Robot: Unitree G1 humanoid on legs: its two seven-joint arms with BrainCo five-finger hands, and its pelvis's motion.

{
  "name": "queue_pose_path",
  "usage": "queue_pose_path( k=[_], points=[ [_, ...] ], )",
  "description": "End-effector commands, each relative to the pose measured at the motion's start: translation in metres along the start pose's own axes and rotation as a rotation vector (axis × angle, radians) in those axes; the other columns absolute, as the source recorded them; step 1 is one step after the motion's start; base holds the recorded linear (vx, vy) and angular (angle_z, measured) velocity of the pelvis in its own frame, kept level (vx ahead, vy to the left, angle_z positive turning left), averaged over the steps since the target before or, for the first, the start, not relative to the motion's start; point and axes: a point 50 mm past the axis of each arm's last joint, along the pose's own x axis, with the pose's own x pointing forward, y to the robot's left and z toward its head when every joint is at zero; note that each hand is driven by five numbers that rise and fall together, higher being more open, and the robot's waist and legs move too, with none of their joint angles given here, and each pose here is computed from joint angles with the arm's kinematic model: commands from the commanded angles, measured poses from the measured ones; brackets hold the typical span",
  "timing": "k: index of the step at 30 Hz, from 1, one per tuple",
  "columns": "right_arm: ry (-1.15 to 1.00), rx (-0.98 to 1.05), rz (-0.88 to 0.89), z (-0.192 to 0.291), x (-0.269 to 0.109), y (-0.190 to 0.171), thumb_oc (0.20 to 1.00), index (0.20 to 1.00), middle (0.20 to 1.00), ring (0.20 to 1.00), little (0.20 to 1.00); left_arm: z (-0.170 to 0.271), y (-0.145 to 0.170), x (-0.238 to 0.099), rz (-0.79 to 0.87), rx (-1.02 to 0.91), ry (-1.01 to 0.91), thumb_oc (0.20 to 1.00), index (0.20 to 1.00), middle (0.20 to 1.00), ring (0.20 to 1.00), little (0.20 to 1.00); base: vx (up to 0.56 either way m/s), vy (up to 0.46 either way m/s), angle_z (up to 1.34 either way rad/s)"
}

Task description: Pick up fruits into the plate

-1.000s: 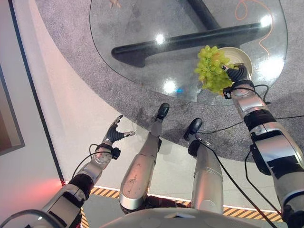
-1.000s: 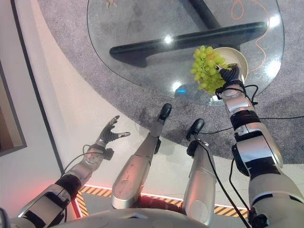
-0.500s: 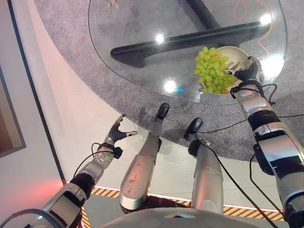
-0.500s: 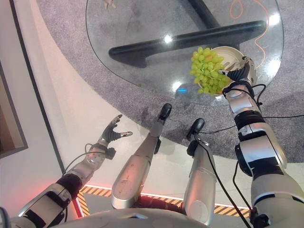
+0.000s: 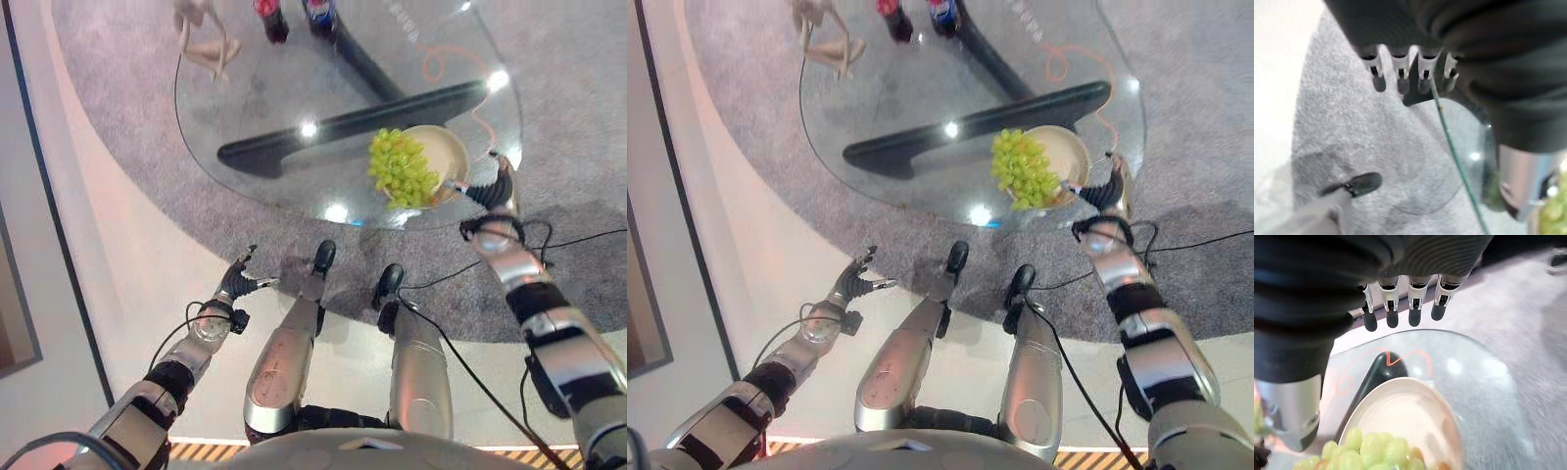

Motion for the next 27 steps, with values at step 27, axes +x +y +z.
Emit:
queue_pose_path(
  k=[27],
  points=[
    [1.009,0.316,0.515,-0.215,-0.244,0.053,1.000,1.000,1.000,1.000,1.000,-0.158,-0.060,-0.126,-0.224,-0.295,0.867,1.000,1.000,1.000,1.000,1.000,0.09,-0.010,-0.17]
  ],
)
